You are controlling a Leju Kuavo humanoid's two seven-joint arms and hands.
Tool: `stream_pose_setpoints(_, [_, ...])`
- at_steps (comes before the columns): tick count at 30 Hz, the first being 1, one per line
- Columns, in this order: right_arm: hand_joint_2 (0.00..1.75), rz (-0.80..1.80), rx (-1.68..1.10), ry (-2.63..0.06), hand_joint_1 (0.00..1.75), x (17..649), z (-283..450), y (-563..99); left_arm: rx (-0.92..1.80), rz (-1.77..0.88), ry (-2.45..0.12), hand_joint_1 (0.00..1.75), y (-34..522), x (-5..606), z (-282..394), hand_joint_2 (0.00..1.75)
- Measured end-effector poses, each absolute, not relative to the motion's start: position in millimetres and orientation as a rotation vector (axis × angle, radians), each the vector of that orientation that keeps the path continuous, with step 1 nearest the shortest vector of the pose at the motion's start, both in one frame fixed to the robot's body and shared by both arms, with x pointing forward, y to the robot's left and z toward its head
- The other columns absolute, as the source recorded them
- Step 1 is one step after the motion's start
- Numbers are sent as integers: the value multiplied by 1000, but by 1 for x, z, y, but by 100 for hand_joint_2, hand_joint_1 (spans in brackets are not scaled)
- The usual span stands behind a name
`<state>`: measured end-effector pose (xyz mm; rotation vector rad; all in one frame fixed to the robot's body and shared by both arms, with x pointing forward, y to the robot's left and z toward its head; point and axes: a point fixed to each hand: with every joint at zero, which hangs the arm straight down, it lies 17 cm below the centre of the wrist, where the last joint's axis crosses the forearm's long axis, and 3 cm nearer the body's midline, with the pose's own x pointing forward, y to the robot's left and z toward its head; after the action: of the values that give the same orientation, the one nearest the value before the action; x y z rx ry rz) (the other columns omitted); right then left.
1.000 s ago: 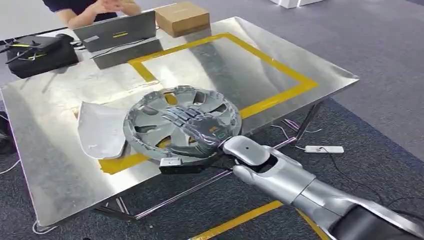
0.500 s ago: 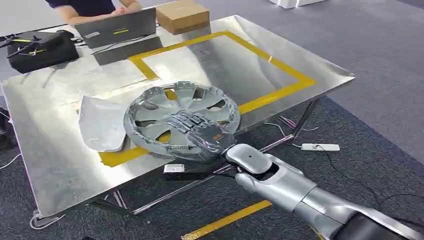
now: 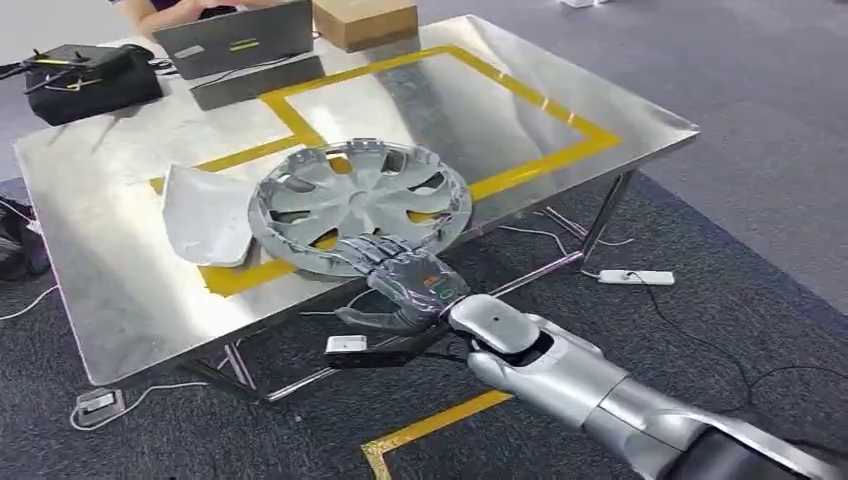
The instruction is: Take the parts from the cabinet and place them on the table.
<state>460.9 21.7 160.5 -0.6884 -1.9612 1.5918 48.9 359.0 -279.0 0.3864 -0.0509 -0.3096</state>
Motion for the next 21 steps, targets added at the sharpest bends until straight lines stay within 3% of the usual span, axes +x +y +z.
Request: stream_pose_setpoints(21, [0, 1582, -677, -1965, 0, 447, 146, 20, 383, -316, -36, 0, 354, 39, -280, 0])
